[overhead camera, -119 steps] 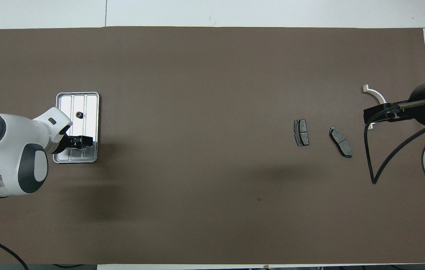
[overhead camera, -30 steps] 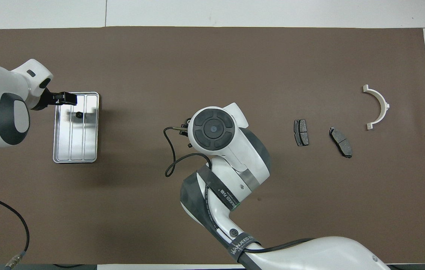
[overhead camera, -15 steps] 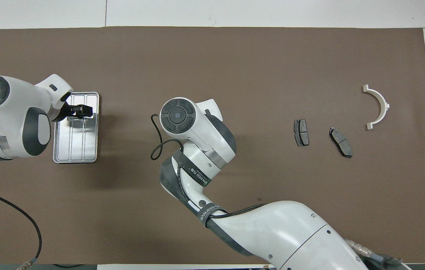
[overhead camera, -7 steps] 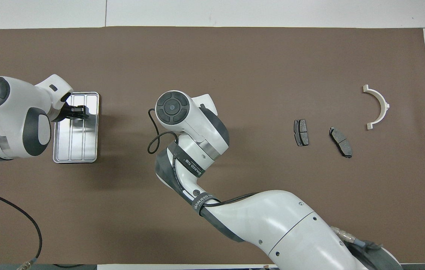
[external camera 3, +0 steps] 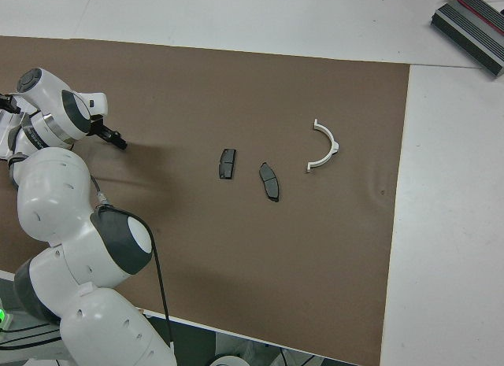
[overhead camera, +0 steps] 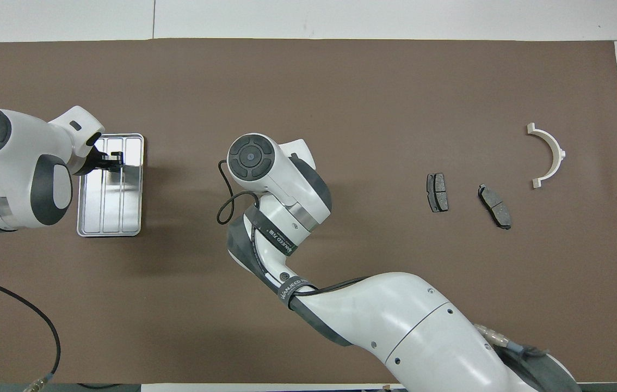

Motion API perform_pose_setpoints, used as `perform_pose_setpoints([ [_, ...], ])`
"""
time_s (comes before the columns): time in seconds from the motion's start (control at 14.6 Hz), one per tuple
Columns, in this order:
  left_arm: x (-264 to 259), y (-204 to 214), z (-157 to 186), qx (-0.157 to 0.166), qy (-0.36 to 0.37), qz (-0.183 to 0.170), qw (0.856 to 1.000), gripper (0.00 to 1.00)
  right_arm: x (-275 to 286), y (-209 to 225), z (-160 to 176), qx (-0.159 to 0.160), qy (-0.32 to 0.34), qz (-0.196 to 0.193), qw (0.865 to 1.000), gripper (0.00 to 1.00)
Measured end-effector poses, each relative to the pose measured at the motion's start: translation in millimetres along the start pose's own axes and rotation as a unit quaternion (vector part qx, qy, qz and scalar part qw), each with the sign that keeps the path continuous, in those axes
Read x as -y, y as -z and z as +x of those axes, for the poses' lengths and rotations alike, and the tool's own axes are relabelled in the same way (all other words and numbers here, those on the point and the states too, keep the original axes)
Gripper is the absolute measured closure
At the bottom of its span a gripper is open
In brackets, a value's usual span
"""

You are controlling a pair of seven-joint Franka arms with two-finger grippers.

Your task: Place bearing gear from tray to pile

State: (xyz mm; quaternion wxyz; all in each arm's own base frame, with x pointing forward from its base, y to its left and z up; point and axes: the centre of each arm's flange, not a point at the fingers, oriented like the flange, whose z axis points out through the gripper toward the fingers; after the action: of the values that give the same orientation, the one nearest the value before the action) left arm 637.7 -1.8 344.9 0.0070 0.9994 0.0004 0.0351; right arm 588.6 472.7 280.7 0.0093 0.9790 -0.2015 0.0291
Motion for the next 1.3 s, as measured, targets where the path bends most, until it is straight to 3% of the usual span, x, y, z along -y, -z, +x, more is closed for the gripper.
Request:
perform_pose_setpoints([
  [0.14,3,51,20,-0.005,0.013,-0.016,1.000,0.76,0,0,0,0.000,0.000,0.000,1.000,0.11],
  [0.2,4,69,26,-0.017,0.024,-0.022,0.999,0.76,0,1,0,-0.001,-0.001,0.001,1.000,0.19],
  [0.34,3,80,32,-0.038,0.052,-0.025,0.998,0.76,0,2,2,-0.001,-0.002,0.002,1.000,0.23],
  [0.41,0,76,34,-0.044,0.068,-0.028,0.996,0.76,1,5,3,-0.002,-0.002,0.004,1.000,0.35],
  [0.48,-5,71,35,-0.047,0.099,-0.031,0.993,0.76,1,5,4,-0.002,-0.003,0.004,1.000,0.39],
  [0.55,-11,66,37,-0.053,0.144,-0.035,0.988,0.76,0,5,4,-0.002,-0.003,0.004,1.000,0.40],
  [0.68,-28,60,40,-0.061,0.234,-0.044,0.969,0.76,0,8,5,-0.003,-0.004,0.004,1.000,0.59],
  [0.82,-35,60,42,-0.063,0.315,-0.052,0.945,0.76,0,8,6,-0.003,-0.005,0.004,1.000,0.64],
  [0.89,-34,60,42,-0.066,0.328,-0.047,0.941,0.76,0,8,6,-0.003,-0.005,0.004,1.000,0.65],
  [0.96,-31,58,40,-0.068,0.297,-0.026,0.952,0.76,0,8,6,-0.003,-0.005,0.003,1.000,0.65],
  [1.09,-23,43,31,-0.048,0.166,0.018,0.985,0.76,0,8,6,-0.003,-0.005,0.003,1.000,0.65],
  [1.16,-19,38,27,-0.040,0.130,0.022,0.991,0.76,0,8,6,-0.003,-0.005,0.003,1.000,0.65],
  [1.3,-22,39,29,-0.050,0.205,-0.008,0.977,0.76,-4,8,13,-0.002,-0.010,-0.001,1.000,0.65],
])
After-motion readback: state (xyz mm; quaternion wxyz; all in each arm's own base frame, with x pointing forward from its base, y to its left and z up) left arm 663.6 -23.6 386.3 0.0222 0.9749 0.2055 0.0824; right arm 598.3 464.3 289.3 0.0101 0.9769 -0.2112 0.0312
